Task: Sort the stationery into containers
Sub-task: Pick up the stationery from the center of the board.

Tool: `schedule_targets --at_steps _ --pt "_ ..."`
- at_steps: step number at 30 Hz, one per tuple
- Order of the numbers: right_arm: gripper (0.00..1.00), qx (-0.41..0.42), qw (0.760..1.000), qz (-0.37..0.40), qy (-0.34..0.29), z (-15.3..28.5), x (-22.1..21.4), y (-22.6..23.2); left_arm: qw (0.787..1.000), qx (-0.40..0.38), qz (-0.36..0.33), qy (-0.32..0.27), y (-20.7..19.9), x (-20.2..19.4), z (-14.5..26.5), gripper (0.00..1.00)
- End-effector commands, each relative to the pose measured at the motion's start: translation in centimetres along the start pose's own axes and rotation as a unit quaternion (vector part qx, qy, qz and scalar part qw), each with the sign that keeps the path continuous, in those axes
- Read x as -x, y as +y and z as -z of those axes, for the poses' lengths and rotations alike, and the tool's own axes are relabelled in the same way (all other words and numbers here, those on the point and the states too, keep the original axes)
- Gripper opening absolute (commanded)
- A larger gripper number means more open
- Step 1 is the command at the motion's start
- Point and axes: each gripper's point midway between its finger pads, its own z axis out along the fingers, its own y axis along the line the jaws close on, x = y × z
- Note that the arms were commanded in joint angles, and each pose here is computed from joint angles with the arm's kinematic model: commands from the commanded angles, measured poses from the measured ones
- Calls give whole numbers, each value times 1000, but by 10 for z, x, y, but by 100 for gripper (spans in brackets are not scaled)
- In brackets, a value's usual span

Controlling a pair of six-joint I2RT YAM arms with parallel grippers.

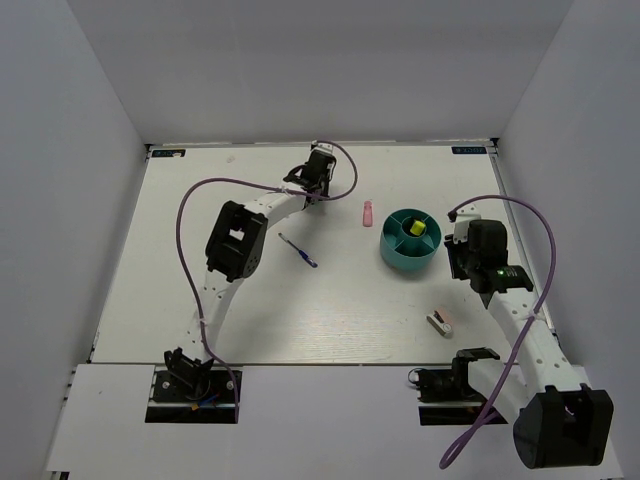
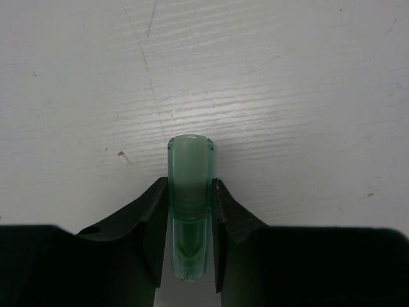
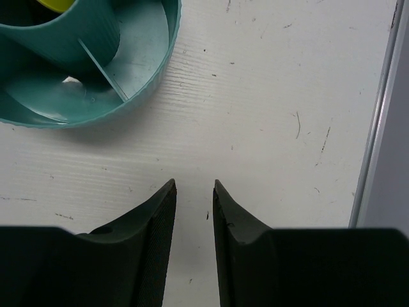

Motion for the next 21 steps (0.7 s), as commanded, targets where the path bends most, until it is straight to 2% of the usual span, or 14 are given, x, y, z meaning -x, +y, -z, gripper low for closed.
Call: schedule_targets --at_steps 1,5,7,8,10,11,12,13,18,21 --pt "34 -5 1000 0 -31 6 18 -4 1000 -15 11 11 2 11 34 5" --pt "34 -1 999 -1 -34 7 19 -2 995 -94 27 -10 -30 42 88 2" --pt "35 2 999 -2 -37 7 19 -2 990 -136 21 -4 -47 39 115 1" --pt "35 3 999 0 -39 8 20 -1 987 -155 23 -26 -56 52 135 1" --pt "35 4 999 0 -34 8 17 -1 983 -182 23 -16 -66 34 157 1" --pt "35 5 999 0 -42 9 21 0 977 -208 34 -45 -79 49 176 1" --pt "35 6 999 -2 -41 8 20 0 971 -228 52 -50 -84 55 192 1" --pt "35 7 999 -2 -43 9 20 1 967 -245 68 -31 -89 38 194 1" --pt "35 8 999 -2 -48 10 21 1 933 -333 135 -8 -120 39 232 1" --pt "35 9 999 -3 -47 10 21 1 915 -375 149 11 -142 38 247 1"
